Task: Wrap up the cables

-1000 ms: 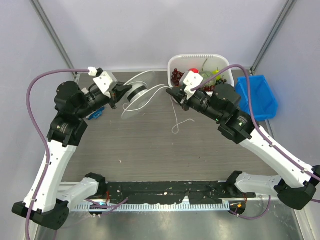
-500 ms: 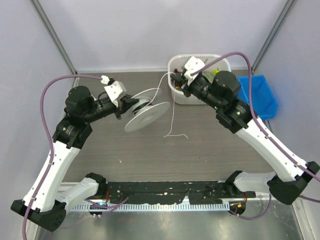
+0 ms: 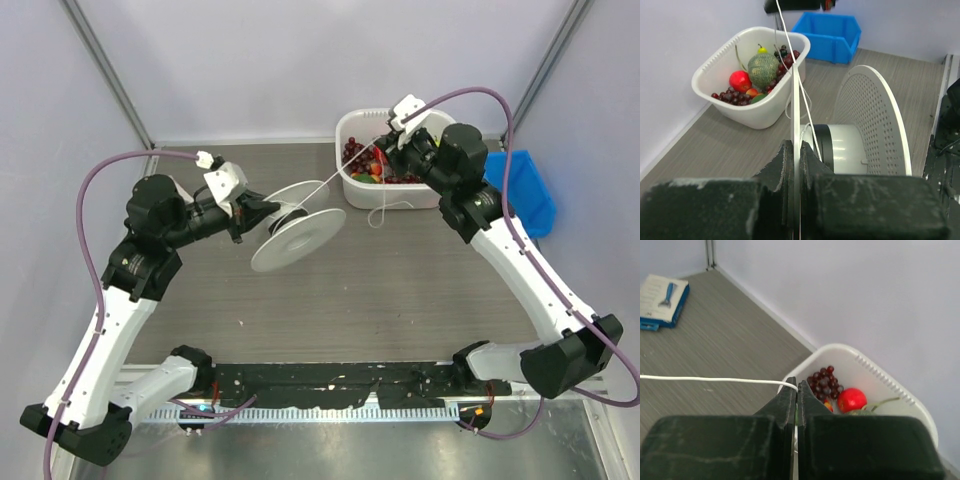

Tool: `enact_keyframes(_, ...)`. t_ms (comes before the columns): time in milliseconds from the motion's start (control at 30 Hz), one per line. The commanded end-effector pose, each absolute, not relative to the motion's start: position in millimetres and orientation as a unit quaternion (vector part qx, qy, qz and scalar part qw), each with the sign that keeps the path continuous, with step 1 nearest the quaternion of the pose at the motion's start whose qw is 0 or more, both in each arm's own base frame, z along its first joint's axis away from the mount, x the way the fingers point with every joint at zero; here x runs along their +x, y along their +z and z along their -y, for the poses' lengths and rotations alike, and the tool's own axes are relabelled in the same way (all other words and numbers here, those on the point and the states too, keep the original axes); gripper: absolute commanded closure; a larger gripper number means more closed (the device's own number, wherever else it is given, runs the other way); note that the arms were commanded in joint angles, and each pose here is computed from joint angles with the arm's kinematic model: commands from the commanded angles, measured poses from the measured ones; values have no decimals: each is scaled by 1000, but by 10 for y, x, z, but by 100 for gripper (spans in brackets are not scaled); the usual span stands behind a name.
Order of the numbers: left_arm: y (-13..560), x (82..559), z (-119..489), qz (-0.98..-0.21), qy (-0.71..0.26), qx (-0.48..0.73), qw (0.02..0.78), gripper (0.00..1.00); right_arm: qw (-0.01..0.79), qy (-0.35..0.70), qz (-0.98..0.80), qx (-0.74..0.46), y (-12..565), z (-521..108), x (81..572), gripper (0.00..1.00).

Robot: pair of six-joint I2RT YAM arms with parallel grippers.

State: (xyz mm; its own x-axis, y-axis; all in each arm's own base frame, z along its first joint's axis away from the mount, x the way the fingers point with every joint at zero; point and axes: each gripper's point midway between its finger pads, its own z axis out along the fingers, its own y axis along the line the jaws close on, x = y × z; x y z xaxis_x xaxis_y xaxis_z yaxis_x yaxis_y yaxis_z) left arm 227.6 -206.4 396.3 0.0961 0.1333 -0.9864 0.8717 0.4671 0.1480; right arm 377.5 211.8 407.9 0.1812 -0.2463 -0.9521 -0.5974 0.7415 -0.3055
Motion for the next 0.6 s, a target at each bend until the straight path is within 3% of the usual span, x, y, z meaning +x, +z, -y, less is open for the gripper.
enact_keyframes(0, 4556, 2087, 2086, -539, -330, 408, 659, 100, 688, 105, -642, -321, 3852, -1816, 3968, 99)
enact_keyframes(567, 5041, 2063, 2116, -516, -366, 370, 680, 100, 613, 123, -708, -328, 2914, -1648, 3986, 99)
